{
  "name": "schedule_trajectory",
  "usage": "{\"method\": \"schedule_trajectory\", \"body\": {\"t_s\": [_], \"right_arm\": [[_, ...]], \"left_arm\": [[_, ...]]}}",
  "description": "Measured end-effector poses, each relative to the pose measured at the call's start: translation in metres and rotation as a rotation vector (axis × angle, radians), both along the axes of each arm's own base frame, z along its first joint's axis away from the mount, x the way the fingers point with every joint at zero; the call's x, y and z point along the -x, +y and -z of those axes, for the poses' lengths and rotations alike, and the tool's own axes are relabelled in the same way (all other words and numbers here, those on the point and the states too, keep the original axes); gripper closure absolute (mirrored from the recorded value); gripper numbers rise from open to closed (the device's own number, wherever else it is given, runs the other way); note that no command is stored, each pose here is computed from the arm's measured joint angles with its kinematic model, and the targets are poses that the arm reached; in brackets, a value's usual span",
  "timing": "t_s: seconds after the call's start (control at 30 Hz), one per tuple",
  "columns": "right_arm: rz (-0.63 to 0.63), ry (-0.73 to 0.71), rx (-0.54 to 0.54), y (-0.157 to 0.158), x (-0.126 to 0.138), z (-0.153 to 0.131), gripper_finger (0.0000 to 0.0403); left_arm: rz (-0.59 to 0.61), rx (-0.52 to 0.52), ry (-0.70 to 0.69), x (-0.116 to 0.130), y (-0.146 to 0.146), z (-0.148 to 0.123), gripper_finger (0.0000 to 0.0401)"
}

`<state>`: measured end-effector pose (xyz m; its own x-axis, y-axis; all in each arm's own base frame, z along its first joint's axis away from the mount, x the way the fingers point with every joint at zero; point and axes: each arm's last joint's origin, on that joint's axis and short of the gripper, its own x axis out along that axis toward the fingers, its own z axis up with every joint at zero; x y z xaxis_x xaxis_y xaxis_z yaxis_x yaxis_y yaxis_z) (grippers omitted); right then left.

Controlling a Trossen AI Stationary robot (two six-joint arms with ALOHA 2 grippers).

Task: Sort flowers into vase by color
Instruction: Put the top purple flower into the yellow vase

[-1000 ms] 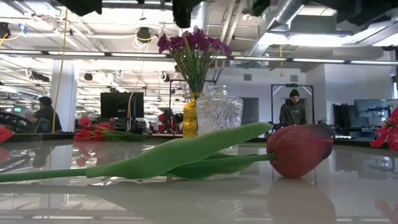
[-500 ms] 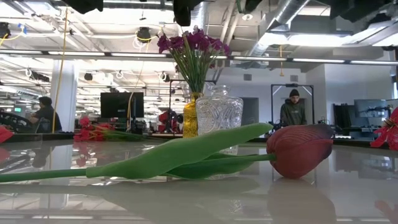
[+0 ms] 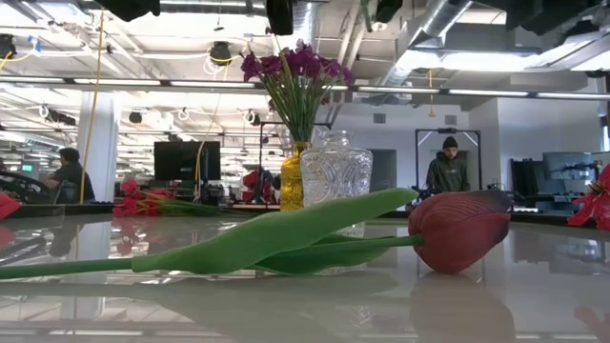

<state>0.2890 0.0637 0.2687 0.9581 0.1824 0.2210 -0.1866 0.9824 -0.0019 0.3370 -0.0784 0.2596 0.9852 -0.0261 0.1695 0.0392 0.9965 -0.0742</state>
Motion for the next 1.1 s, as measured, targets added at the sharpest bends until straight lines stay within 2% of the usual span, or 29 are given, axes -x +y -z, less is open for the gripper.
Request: {"method": "schedule_trajectory", "body": {"t_s": [0.07, 0.27, 0.4, 0.5, 0.6, 0.67, 0.9, 1.1], "right_arm": [[-0.002, 0.006, 0.002, 0.0, 0.0, 0.001, 0.034], [0.0, 0.041, 0.036, 0.0, 0.002, 0.001, 0.0314], [0.003, 0.058, 0.039, -0.002, 0.01, -0.007, 0.0277], [0.003, 0.116, 0.054, -0.004, 0.018, -0.011, 0.0237], [0.007, 0.191, 0.138, -0.007, 0.031, -0.014, 0.02], [0.001, 0.237, 0.154, -0.008, 0.042, -0.018, 0.0185], [0.005, 0.346, 0.17, -0.015, 0.08, -0.029, 0.0184], [0.061, 0.331, 0.213, -0.026, 0.108, -0.02, 0.0197]], "left_arm": [[-0.001, -0.01, 0.007, 0.0, 0.0, 0.001, 0.0389], [0.001, -0.014, 0.043, -0.001, 0.0, 0.004, 0.04], [-0.004, -0.013, 0.104, 0.003, 0.001, 0.003, 0.04], [-0.033, -0.004, 0.139, 0.012, 0.004, -0.007, 0.0401], [-0.061, -0.006, 0.188, 0.023, 0.008, -0.023, 0.0401], [-0.091, -0.014, 0.238, 0.031, 0.01, -0.035, 0.0401], [-0.12, -0.07, 0.427, 0.048, 0.01, -0.065, 0.0401], [-0.119, -0.126, 0.484, 0.042, 0.005, -0.056, 0.0401]]}}
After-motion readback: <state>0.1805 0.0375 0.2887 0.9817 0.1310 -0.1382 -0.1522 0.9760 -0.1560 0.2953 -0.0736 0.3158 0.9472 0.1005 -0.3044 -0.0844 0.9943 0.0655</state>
